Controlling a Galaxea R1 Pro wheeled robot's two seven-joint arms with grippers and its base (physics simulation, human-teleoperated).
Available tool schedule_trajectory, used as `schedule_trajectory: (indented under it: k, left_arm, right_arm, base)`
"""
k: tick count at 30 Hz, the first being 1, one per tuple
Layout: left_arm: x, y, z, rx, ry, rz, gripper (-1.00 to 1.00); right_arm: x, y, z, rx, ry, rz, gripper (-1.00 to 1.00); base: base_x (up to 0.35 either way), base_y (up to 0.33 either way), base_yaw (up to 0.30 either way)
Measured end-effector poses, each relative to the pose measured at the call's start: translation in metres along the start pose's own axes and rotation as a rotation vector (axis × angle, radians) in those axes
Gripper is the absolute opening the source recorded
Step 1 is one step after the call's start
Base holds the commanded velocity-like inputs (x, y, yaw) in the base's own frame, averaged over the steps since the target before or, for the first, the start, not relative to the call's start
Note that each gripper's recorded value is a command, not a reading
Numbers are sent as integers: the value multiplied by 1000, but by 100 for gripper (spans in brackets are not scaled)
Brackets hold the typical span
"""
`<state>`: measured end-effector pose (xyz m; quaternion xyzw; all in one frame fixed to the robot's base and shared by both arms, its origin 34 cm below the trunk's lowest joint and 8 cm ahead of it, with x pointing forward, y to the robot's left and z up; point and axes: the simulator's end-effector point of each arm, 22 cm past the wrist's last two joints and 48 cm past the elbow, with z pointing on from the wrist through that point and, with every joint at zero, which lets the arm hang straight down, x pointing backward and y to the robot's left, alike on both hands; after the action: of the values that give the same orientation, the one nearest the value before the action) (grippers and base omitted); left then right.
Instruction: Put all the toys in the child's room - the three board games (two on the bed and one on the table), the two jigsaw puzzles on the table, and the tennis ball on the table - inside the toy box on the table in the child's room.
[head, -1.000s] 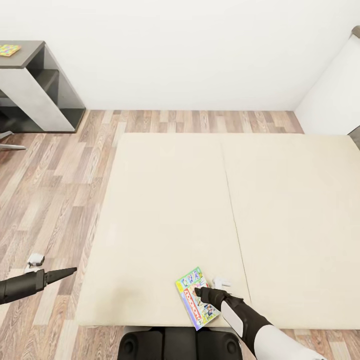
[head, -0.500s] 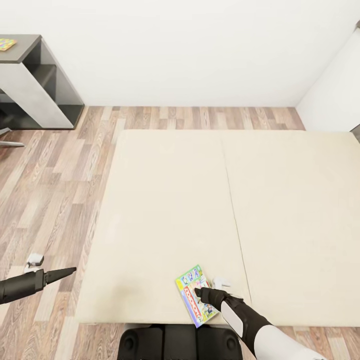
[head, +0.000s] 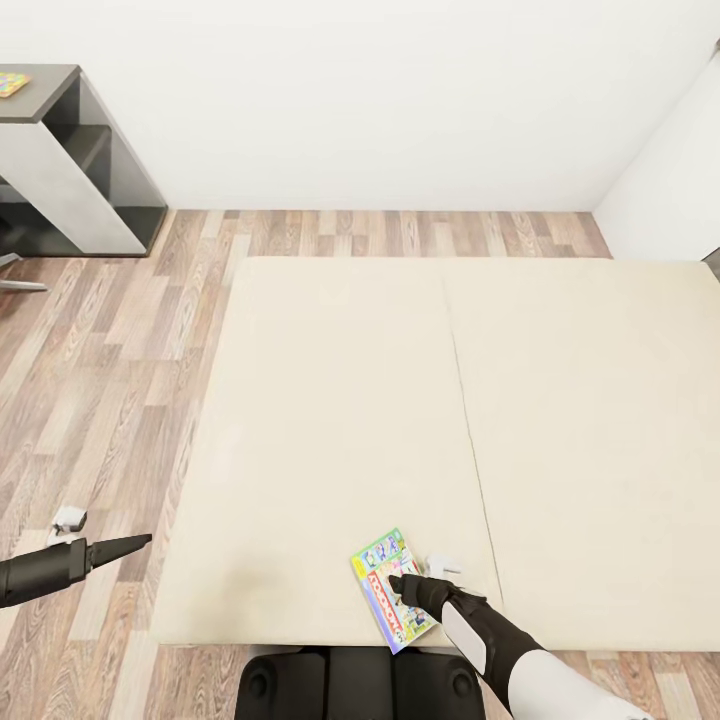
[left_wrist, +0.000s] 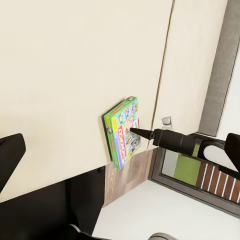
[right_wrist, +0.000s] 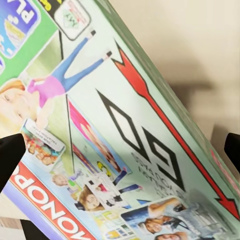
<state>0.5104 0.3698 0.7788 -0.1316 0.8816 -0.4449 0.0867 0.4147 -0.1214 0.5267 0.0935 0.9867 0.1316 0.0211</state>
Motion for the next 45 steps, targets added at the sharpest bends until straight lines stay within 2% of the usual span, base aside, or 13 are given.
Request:
schedule_trajectory:
  k: [45]
  left_arm:
    - [7, 11, 5, -10, 17, -23, 100]
  right_arm:
    - [14, -3, 7, 2, 27, 7, 100]
  base:
    - [0, 0, 0]
